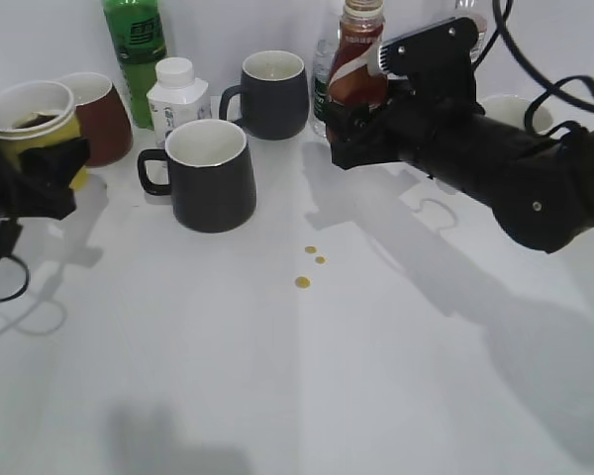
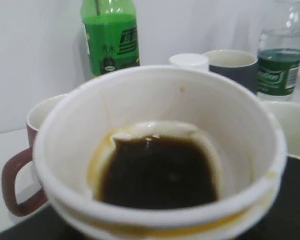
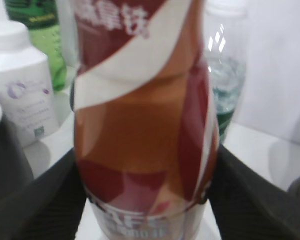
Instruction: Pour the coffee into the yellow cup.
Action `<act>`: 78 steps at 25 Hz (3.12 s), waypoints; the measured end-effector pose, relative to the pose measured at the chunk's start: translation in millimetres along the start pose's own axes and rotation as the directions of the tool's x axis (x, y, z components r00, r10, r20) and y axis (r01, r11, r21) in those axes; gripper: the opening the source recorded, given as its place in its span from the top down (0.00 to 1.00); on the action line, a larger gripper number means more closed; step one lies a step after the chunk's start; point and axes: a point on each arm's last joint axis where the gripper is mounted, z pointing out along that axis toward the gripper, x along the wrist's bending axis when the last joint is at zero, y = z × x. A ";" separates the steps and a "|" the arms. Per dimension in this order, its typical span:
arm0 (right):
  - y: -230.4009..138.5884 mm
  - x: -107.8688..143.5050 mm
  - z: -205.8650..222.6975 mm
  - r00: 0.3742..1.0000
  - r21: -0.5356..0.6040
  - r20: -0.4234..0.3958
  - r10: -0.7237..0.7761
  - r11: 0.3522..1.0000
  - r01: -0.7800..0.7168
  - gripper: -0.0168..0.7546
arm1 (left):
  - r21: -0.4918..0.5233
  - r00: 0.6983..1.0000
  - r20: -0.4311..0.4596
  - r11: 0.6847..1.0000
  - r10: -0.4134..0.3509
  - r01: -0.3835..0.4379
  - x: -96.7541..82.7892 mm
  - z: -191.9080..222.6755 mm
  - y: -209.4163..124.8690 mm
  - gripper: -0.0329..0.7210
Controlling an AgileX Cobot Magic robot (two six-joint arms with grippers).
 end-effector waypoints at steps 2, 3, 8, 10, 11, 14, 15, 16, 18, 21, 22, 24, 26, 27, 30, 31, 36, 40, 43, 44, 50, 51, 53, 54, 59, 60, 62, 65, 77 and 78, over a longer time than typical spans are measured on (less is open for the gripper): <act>-3.1 -0.7 1.7 1.000 -0.008 0.012 0.013 1.000 -0.013 0.32 | 0.011 1.000 -0.002 1.000 -0.002 0.002 3.0 11.7 -3.8 0.40; -5.4 -1.7 2.5 0.999 -0.004 0.024 0.026 1.000 -0.026 0.32 | 0.016 1.000 -0.002 1.000 -0.003 0.003 4.2 16.6 -6.0 0.40; -10.3 -2.6 4.1 0.998 0.005 0.039 0.039 0.999 -0.039 0.32 | 0.061 1.000 -0.002 0.998 -0.011 0.011 9.5 41.2 -23.7 0.40; -9.9 -3.2 4.1 0.998 0.000 0.046 0.042 0.999 -0.042 0.32 | 0.087 1.000 -0.004 0.996 -0.019 0.019 11.2 49.1 -33.8 0.40; -9.9 -3.6 4.0 0.998 0.000 0.050 0.044 0.999 -0.044 0.32 | 0.095 1.000 -0.004 0.995 -0.021 0.021 11.7 52.3 -37.4 0.40; -9.9 -4.7 4.0 0.997 -0.001 0.059 0.049 0.999 -0.049 0.32 | 0.120 1.000 -0.002 0.992 -0.028 0.028 12.6 58.8 -49.3 0.40; -9.9 -5.2 4.0 0.997 -0.002 0.062 0.050 0.999 -0.050 0.32 | 0.120 1.000 -0.001 0.992 -0.031 0.031 12.5 59.9 -52.5 0.40; -9.8 -5.3 4.0 0.997 -0.003 0.063 0.049 0.999 -0.049 0.32 | 0.114 0.999 0.000 0.993 -0.032 0.032 12.6 61.1 -53.8 0.40; -9.7 -5.3 4.0 0.997 -0.004 0.063 0.049 0.999 -0.049 0.32 | 0.106 0.999 0.001 0.994 -0.034 0.033 12.5 61.6 -55.0 0.40; -9.7 -5.4 4.0 0.997 -0.004 0.064 0.050 0.999 -0.050 0.32 | 0.105 0.999 0.001 0.994 -0.034 0.034 12.5 61.8 -56.0 0.34; -9.7 -5.4 4.0 0.997 -0.004 0.064 0.050 0.999 -0.050 0.32 | 0.107 0.999 0.001 0.994 -0.034 0.034 12.5 61.8 -56.2 0.30; -9.7 -5.4 4.0 0.997 -0.004 0.064 0.049 0.999 -0.049 0.32 | 0.111 0.999 0.000 0.993 -0.034 0.034 12.6 61.7 -56.5 0.22; -10.0 -5.4 4.1 0.997 -0.003 0.064 0.049 0.999 -0.049 0.32 | 0.121 0.999 -0.001 0.992 -0.035 0.035 12.4 60.9 -57.9 0.17; -10.6 -5.3 4.5 0.997 -0.001 0.064 0.049 0.999 -0.049 0.32 | 0.127 0.999 -0.001 0.991 -0.036 0.036 12.0 59.3 -58.9 0.16; -18.2 -4.5 7.0 0.997 0.015 0.063 0.046 0.999 -0.047 0.32 | 0.138 0.999 -0.001 0.990 -0.039 0.038 10.3 52.3 -58.7 0.15; -22.2 -3.9 8.3 0.997 0.021 0.060 0.044 0.999 -0.045 0.32 | 0.136 0.999 -0.002 0.990 -0.038 0.038 9.7 49.4 -56.7 0.15; -42.2 1.6 17.6 1.000 0.039 0.018 0.024 0.999 -0.025 0.32 | 0.146 0.998 -0.030 0.988 -0.046 0.050 9.3 36.3 -50.7 0.15; -53.5 4.2 23.3 0.999 0.023 0.003 0.043 0.999 -0.043 0.32 | 0.188 0.997 -0.048 0.980 -0.053 0.061 8.4 25.8 -52.2 0.15; -64.1 5.5 25.8 0.996 0.043 0.002 0.091 0.995 -0.091 0.32 | 0.196 0.997 -0.048 0.979 -0.053 0.062 6.2 16.8 -51.2 0.15; -65.9 6.0 26.0 0.995 0.047 -0.001 0.096 0.994 -0.096 0.32 | 0.196 0.997 -0.048 0.979 -0.053 0.062 5.5 13.3 -50.2 0.15; -66.5 10.1 26.3 0.994 0.045 -0.045 0.104 0.994 -0.102 0.32 | 0.215 0.997 -0.051 0.975 -0.050 0.060 0.8 -8.2 -45.6 0.16; -66.5 10.5 26.2 0.994 0.046 -0.049 0.101 0.994 -0.099 0.32 | 0.232 0.997 -0.055 0.971 -0.051 0.062 0.4 -11.6 -44.9 0.16; -67.2 10.6 26.4 0.994 0.056 -0.051 0.100 0.994 -0.097 0.27 | 0.274 0.996 -0.067 0.959 -0.058 0.074 0.3 -17.2 -42.7 0.16; -67.9 10.7 26.4 0.994 0.063 -0.050 0.101 0.993 -0.098 0.24 | 0.301 0.995 -0.077 0.950 -0.067 0.087 0.5 -19.4 -42.3 0.17; -70.3 10.8 23.7 0.994 0.100 -0.049 0.101 0.990 -0.096 0.18 | 0.341 0.978 -0.142 0.920 -0.150 0.191 1.4 -32.2 -27.5 0.18; -68.7 10.6 21.5 0.994 0.100 -0.049 0.101 0.990 -0.096 0.18 | 0.347 0.972 -0.160 0.912 -0.172 0.218 1.5 -35.5 -24.1 0.18; -65.8 10.7 14.0 0.994 0.108 -0.046 0.103 0.989 -0.097 0.18 | 0.368 0.962 -0.191 0.894 -0.196 0.256 1.7 -42.2 -19.4 0.18; -60.5 10.2 0.1 0.994 0.139 -0.042 0.104 0.986 -0.097 0.18 | 0.393 0.954 -0.223 0.877 -0.202 0.277 0.9 -53.3 -10.7 0.18; -21.7 3.3 -56.7 0.990 0.509 0.020 0.138 0.851 -0.129 0.22 | 0.634 0.929 -0.319 0.685 -0.190 0.358 -20.1 -98.4 46.6 0.18; -18.1 2.2 -63.1 0.990 0.543 0.030 0.137 0.829 -0.131 0.22 | 0.663 0.927 -0.328 0.656 -0.179 0.361 -21.2 -105.4 52.7 0.18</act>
